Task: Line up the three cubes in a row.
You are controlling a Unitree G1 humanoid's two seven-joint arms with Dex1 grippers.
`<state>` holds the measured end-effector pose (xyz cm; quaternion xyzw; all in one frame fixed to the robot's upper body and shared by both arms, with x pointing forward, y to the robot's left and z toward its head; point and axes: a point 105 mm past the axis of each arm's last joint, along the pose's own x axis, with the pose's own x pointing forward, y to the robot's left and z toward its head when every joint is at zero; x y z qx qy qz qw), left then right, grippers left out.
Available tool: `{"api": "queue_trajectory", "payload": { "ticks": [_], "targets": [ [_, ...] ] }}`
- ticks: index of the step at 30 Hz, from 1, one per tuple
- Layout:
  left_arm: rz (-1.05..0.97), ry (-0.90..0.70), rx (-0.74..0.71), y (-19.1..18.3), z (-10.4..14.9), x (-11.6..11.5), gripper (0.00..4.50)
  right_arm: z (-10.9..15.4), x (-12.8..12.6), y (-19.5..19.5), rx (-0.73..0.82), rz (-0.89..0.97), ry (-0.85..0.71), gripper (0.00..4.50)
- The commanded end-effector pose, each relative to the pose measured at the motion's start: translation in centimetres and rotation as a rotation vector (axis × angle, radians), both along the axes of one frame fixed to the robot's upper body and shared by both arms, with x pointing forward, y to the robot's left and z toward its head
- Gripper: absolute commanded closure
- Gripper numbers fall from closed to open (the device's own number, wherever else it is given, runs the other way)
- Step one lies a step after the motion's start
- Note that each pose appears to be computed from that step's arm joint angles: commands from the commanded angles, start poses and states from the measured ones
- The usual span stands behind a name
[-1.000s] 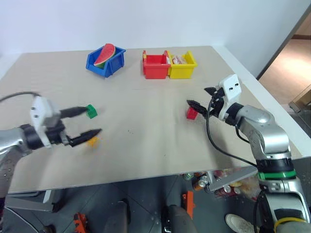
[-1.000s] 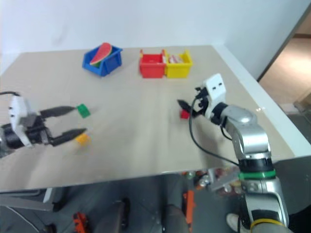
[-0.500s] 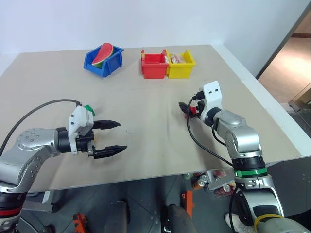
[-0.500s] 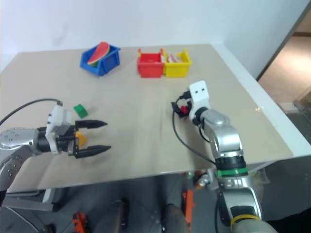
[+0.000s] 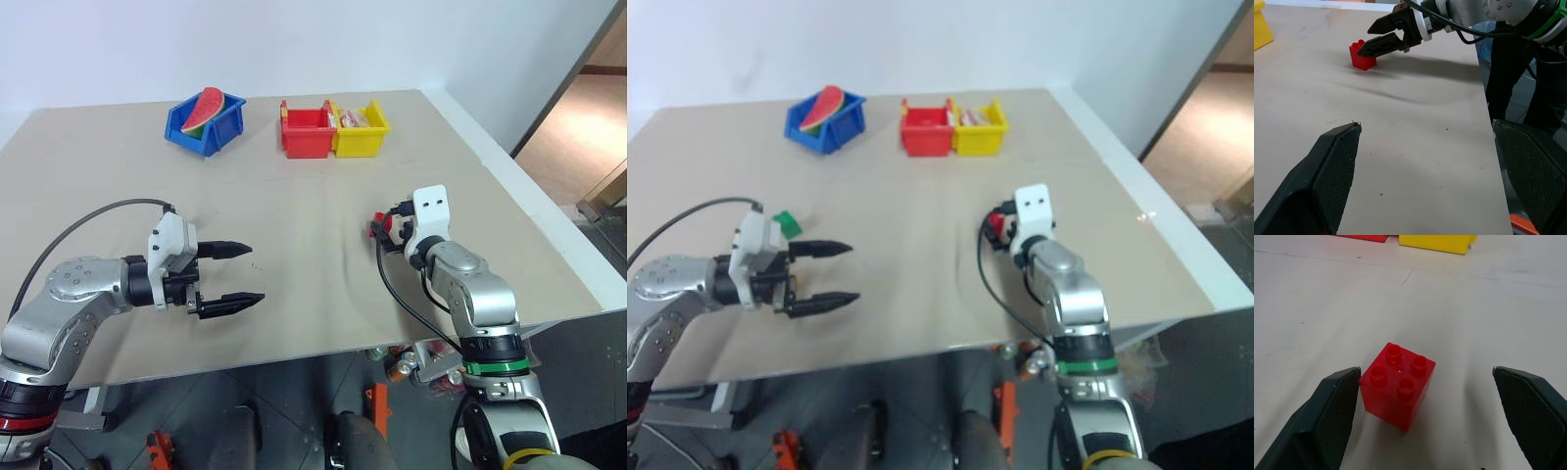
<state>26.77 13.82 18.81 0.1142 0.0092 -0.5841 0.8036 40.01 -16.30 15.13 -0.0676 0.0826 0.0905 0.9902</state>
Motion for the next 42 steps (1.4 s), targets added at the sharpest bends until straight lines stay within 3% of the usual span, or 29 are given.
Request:
{"api": "queue_trajectory", "payload": {
  "ticks": [1, 14, 23, 28, 37, 42],
  "targets": [
    [-0.029, -0.05, 0.003, -0.6, 0.8, -0.4, 0.05, 1.8, 0.4, 0.3, 0.019, -0.007, -0.058, 0.0],
    [-0.001, -0.063, -0.009, -0.9, 1.0, -0.2, 0.05, -0.1, 1.3, 0.3, 0.073, -0.092, 0.0, 0.0],
    [0.011, -0.065, 0.0, -0.8, 0.9, 0.1, 0.0, 0.3, 2.1, 1.7, 0.107, -0.084, -0.021, 2.83],
    [0.026, -0.066, 0.004, -0.6, 0.9, 0.3, 0.0, 0.6, 2.1, 2.1, 0.079, -0.043, -0.033, 3.18],
    [0.122, -0.068, 0.007, 0.6, 0.5, 0.7, 0.0, 5.6, 2.5, 8.1, -0.048, 0.457, -0.141, 3.18],
    [0.224, -0.047, -0.007, 2.6, -0.2, 0.6, 0.0, 7.1, 0.8, 12.8, -0.117, 0.86, -0.177, 3.18]
  ]
}}
